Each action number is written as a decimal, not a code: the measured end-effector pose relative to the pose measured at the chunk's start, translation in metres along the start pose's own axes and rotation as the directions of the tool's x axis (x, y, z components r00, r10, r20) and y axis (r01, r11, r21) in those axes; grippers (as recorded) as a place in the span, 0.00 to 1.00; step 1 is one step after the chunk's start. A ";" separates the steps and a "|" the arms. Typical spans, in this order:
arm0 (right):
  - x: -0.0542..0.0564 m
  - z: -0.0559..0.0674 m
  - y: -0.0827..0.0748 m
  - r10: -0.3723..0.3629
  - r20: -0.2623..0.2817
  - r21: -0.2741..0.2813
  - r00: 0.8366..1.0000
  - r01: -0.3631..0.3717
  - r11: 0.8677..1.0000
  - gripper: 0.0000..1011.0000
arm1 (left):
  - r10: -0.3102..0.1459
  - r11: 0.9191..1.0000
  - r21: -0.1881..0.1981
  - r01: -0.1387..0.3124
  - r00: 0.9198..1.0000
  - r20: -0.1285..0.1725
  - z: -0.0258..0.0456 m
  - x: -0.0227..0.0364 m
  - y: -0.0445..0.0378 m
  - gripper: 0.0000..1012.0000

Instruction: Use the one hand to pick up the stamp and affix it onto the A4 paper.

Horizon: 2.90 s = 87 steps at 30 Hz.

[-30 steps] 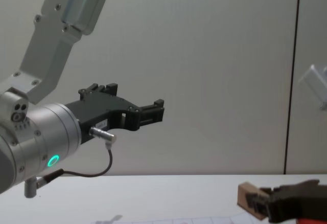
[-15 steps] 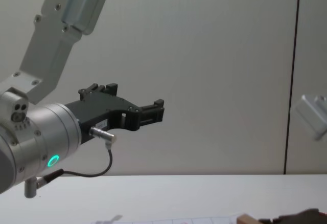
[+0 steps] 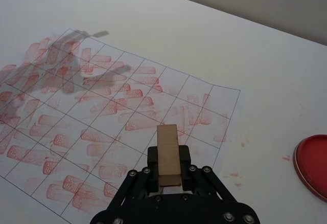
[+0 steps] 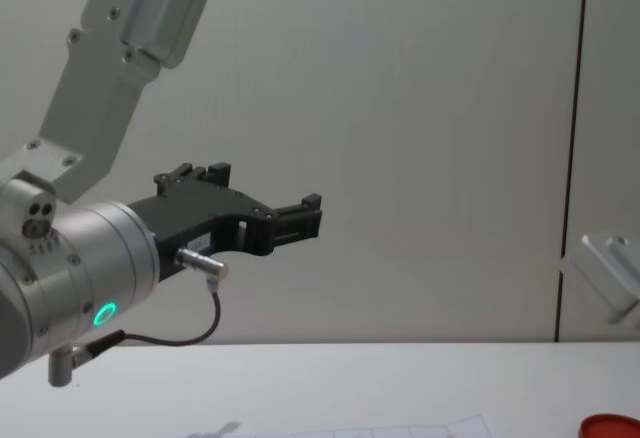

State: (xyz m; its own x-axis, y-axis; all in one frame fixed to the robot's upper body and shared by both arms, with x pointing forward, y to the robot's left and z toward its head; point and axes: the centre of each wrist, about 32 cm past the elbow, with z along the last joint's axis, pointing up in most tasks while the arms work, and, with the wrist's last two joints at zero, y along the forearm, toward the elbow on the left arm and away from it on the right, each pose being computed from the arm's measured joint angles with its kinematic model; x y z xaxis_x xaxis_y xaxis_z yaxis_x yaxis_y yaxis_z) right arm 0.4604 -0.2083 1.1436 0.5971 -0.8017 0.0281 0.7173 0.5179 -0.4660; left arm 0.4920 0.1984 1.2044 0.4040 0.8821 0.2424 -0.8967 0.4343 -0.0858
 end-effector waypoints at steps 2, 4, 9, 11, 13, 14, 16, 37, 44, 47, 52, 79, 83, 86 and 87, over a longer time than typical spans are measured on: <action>0.000 -0.001 0.001 0.002 0.002 0.000 1.000 -0.002 1.000 0.21 | 0.000 1.000 0.000 0.000 1.000 0.000 0.0000 0.0000 0.0000 0.99; 0.001 -0.003 0.002 0.005 0.006 -0.001 1.000 -0.005 1.000 0.21 | 0.000 1.000 0.000 0.000 1.000 0.000 0.0000 0.0000 0.0000 0.99; 0.002 -0.007 0.005 0.011 0.011 -0.008 1.000 -0.011 1.000 0.21 | 0.000 1.000 0.000 0.000 1.000 0.000 0.0000 0.0000 0.0000 0.99; 0.003 -0.009 0.006 0.013 0.012 -0.013 1.000 -0.013 1.000 0.21 | 0.000 1.000 0.000 0.000 1.000 0.000 0.0000 0.0000 0.0000 0.99; 0.004 -0.011 0.007 0.014 0.012 -0.019 1.000 -0.014 1.000 0.21 | 0.000 1.000 0.000 0.000 1.000 0.000 0.0000 0.0000 0.0000 0.99; 0.004 -0.011 0.007 0.014 0.013 -0.021 1.000 -0.014 1.000 0.21 | 0.000 1.000 0.000 0.000 1.000 0.000 0.0000 0.0000 0.0000 0.99; 0.004 -0.013 0.008 0.015 0.013 -0.026 1.000 -0.014 1.000 0.21 | 0.000 1.000 0.000 0.000 1.000 0.000 0.0000 0.0000 0.0000 0.99; 0.008 -0.002 0.005 -0.019 -0.024 0.047 1.000 0.020 0.999 0.21 | 0.000 1.000 0.000 0.000 1.000 0.000 0.0000 0.0000 0.0000 0.99; 0.012 0.025 -0.005 -0.051 -0.056 0.163 0.997 0.059 0.985 0.21 | 0.000 1.000 0.000 0.000 1.000 0.000 0.0000 0.0000 0.0000 0.99; 0.015 0.034 -0.008 -0.067 -0.073 0.195 0.995 0.080 0.978 0.21 | 0.000 1.000 0.000 0.000 1.000 0.000 0.0000 0.0000 0.0000 0.99; 0.019 0.043 -0.013 -0.092 -0.101 0.226 0.991 0.113 0.968 0.21 | 0.000 1.000 0.000 0.000 1.000 0.000 0.0000 0.0000 0.0000 0.99; 0.051 0.020 -0.013 -0.284 -0.168 0.085 0.944 0.301 0.950 0.21 | 0.000 1.000 0.000 0.000 1.000 0.000 0.0000 0.0000 0.0000 0.99; 0.054 0.015 -0.010 -0.297 -0.168 0.068 0.940 0.311 0.948 0.21 | 0.000 1.000 0.000 0.000 1.000 0.000 0.0000 0.0000 0.0000 0.99; 0.057 0.009 -0.007 -0.308 -0.168 0.048 0.936 0.320 0.946 0.21 | 0.000 1.000 0.000 0.000 1.000 0.000 0.0000 0.0000 0.0000 0.99; 0.058 0.008 -0.007 -0.310 -0.169 0.044 0.936 0.322 0.946 0.21 | 0.000 1.000 0.000 0.000 1.000 0.000 0.0000 0.0000 0.0000 0.99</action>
State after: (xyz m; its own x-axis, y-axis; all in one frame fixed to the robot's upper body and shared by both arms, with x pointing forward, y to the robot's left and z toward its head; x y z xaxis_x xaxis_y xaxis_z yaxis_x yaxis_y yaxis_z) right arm 0.4933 -0.2560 1.1553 0.2755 -0.9610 0.0217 0.8862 0.2452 -0.3932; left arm 0.4920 0.1984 1.2044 0.4040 0.8821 0.2424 -0.8967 0.4343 -0.0859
